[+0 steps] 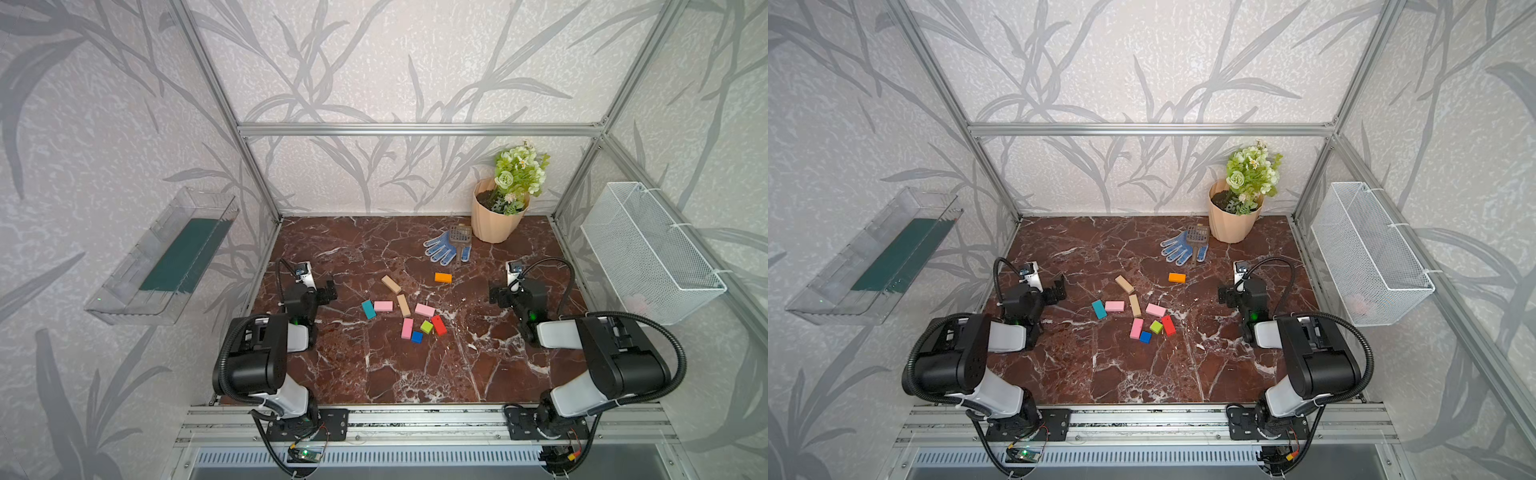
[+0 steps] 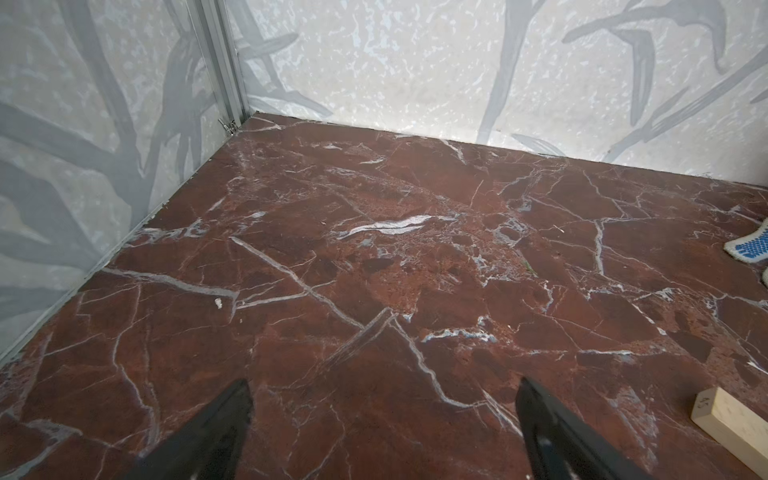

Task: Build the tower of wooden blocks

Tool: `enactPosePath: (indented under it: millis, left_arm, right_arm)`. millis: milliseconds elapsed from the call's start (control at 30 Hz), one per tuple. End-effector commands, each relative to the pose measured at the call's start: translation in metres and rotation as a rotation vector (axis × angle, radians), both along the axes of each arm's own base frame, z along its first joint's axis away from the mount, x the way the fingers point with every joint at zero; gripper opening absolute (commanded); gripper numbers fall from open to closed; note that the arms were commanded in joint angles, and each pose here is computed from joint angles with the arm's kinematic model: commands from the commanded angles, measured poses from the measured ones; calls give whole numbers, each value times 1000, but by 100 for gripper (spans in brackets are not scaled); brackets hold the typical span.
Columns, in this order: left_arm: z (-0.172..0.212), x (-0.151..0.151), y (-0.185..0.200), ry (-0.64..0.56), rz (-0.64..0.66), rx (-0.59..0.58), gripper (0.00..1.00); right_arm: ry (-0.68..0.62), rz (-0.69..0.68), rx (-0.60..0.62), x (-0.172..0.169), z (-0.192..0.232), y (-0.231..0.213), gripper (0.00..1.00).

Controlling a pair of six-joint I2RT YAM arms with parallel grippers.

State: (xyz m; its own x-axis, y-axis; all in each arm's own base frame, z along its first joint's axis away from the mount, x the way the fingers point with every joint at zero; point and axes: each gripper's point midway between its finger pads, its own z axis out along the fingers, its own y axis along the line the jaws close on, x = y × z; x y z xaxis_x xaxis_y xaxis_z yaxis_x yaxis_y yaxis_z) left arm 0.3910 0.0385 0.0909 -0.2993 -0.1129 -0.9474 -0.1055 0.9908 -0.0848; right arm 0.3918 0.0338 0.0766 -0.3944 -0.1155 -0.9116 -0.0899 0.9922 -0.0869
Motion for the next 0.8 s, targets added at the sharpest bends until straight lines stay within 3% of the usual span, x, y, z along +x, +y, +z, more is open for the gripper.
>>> enactPosePath:
  millis: [0,767]
  left_arm:
    - [5,3,1,-10,-2,21,99]
    - [5,4,0,-5,-3,30,99]
  right_arm:
    - [-34,0,-2,6,13,1,99]
    - [-46,16,-6,3,15,3,99]
